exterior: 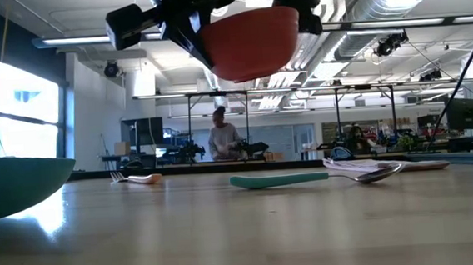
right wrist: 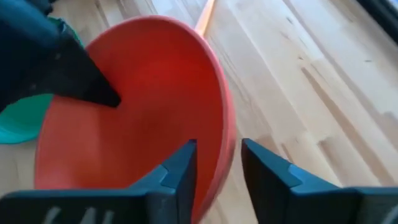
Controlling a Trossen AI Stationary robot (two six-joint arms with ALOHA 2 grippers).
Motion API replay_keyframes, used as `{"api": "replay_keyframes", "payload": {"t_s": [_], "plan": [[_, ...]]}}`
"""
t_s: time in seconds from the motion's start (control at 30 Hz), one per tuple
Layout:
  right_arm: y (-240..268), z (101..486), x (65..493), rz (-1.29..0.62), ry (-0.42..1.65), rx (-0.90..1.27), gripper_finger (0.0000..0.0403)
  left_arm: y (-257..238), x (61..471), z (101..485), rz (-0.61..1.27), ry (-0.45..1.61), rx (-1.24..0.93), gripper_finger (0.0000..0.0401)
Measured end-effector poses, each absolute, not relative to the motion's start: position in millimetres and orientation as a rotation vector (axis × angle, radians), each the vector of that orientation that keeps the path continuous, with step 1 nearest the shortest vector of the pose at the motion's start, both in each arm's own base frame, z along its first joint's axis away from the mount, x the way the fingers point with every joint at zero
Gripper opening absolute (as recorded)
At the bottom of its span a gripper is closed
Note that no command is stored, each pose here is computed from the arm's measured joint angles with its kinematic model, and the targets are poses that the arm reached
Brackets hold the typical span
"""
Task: Set table place
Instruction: Put the orange bowl on top of the green plate
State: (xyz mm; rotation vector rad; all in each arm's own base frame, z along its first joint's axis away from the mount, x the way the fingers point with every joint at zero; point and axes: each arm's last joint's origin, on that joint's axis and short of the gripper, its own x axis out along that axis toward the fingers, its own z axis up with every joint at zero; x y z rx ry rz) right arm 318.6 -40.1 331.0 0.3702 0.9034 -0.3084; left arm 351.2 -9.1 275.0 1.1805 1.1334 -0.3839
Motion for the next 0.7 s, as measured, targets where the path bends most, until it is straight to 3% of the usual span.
{"api": "replay_keyframes", "payload": {"t_s": [0.33, 0.7], "plan": [[-42.1, 367.5, 300.8, -0.428, 0.965, 0.279, 0.0146, -9.6, 349.2, 273.9, -0.356, 1.155, 1.097, 0.0001], [-44.2, 396.6, 249.5, -0.785, 1.11, 0.173, 0.0146, -25.6, 321.7, 294.4, -0.105, 1.322, 0.634, 0.0001]]}}
